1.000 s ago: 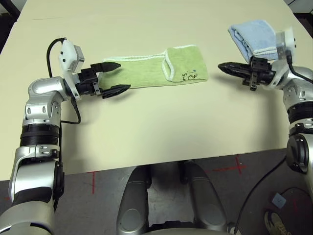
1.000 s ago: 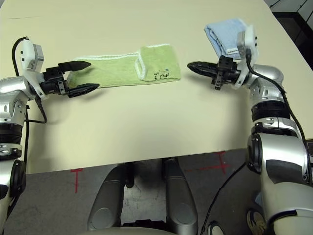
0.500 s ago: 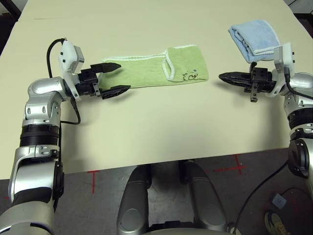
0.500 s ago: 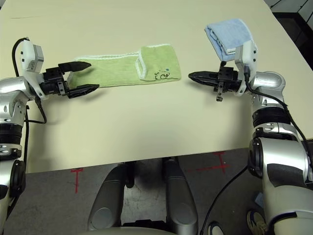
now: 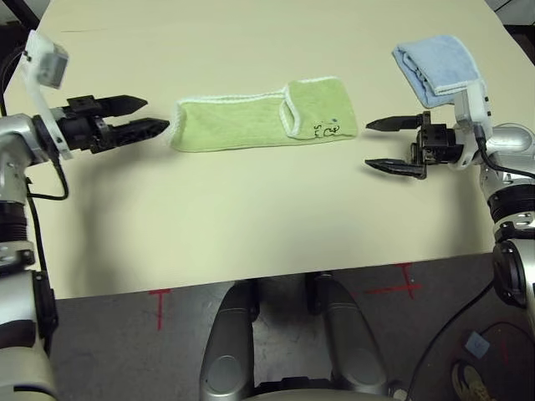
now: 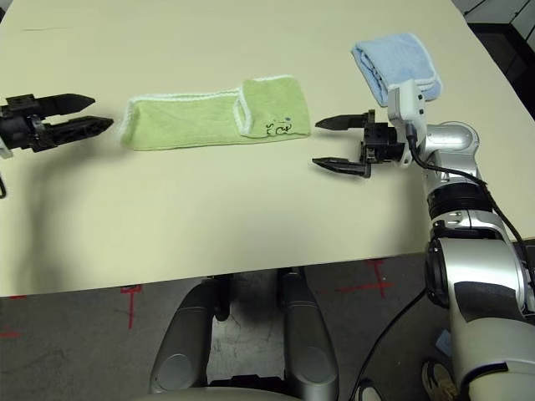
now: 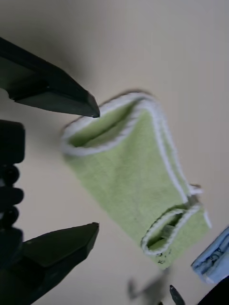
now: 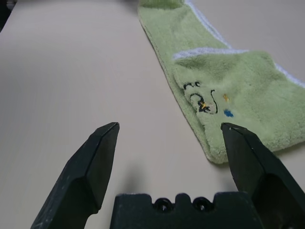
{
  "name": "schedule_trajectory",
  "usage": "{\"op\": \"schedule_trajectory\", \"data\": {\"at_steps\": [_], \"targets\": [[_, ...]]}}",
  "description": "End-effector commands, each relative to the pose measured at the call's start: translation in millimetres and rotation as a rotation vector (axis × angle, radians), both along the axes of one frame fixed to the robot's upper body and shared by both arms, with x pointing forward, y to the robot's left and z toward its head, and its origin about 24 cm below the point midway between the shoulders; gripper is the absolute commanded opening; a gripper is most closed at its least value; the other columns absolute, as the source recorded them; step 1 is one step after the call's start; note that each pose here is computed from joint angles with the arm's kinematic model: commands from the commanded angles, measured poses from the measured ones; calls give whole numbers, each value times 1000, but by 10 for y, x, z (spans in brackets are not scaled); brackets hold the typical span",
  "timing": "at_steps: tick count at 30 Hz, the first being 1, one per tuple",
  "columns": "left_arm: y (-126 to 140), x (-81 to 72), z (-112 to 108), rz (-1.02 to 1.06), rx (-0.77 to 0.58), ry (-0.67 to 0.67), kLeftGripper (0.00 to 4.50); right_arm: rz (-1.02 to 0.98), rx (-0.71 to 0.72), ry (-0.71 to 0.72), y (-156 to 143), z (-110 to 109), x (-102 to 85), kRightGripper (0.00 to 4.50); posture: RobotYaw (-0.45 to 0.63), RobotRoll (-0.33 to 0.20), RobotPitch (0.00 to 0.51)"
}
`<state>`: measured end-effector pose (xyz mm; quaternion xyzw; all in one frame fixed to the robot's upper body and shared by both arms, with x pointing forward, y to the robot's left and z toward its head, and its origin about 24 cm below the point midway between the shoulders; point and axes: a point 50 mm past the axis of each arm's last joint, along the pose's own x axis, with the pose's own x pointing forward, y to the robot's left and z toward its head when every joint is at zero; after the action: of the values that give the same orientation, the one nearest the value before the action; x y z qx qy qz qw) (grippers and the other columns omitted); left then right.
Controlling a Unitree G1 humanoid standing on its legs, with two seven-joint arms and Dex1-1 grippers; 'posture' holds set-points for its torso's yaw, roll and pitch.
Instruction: Fold the towel and set it aside.
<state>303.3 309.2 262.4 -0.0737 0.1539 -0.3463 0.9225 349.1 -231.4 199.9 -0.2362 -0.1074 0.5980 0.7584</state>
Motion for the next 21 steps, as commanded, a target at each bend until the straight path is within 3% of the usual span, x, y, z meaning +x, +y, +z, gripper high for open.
{"op": "schedule_trajectory", "data": {"at_steps": [1,4,8,21], "targets": [[-104,-60,43,31,-113,172,4500,11,-7,-3,-16,8,-24,4468,69,0,305],[-139,-111,-35,50,-120,285,4500,15,-7,-6,-11,16,-29,4468,66,0,307],[-134,-95,-135,96,-139,340,4500,21,-7,-7,11,18,-26,4468,63,0,309],[-208,8,-385,140,-161,369,4500,16,-8,-14,29,40,-2,4468,50,0,313]]}}
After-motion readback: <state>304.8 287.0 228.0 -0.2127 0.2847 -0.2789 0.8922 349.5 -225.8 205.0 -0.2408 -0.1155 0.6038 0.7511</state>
